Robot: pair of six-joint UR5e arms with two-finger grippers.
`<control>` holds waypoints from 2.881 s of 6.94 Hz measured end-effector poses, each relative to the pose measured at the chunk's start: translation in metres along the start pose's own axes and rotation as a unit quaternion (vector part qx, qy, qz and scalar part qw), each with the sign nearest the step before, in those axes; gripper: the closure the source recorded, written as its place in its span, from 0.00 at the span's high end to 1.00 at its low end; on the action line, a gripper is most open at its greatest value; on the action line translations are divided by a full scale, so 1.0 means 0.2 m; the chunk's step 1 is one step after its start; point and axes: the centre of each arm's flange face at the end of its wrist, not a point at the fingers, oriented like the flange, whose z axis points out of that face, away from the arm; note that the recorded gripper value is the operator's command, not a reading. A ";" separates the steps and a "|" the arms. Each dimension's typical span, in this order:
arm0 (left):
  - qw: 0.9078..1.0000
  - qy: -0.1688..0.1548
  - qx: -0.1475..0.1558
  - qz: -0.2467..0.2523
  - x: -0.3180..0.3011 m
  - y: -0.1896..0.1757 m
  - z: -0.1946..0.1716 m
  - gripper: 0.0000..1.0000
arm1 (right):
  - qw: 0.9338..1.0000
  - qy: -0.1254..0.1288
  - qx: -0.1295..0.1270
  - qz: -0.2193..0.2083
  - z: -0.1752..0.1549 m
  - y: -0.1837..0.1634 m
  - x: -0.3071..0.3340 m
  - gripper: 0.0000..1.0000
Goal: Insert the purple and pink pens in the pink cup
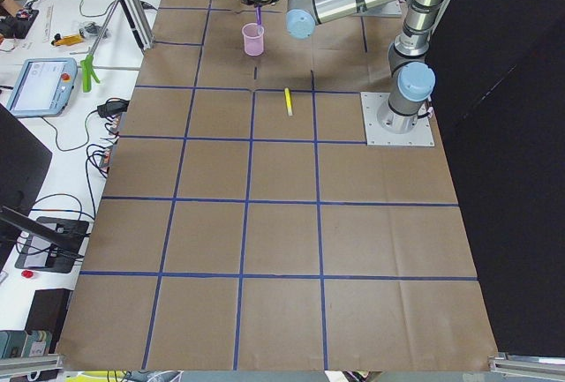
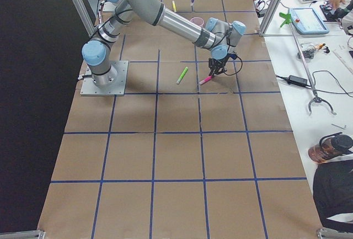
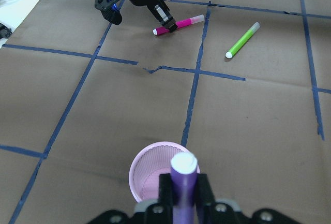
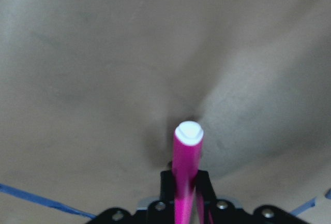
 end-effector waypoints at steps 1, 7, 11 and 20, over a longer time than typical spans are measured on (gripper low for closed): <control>1.000 0.004 0.001 -0.003 -0.03 -0.07 0.08 0.00 | 1.000 0.008 0.011 -0.005 -0.09 0.03 0.02 0.02; 1.000 -0.008 0.015 -0.009 -0.15 0.02 0.46 0.05 | 0.970 0.041 0.205 -0.126 -1.04 0.54 -0.15 0.01; 0.999 0.008 0.005 -0.039 -0.14 0.12 0.58 0.40 | 0.908 0.102 0.207 -0.350 -1.30 0.77 -0.54 0.01; 0.971 0.047 -0.156 -0.174 -0.09 -0.20 -0.17 0.98 | 0.872 0.110 0.224 -0.421 -1.28 0.98 -0.72 0.01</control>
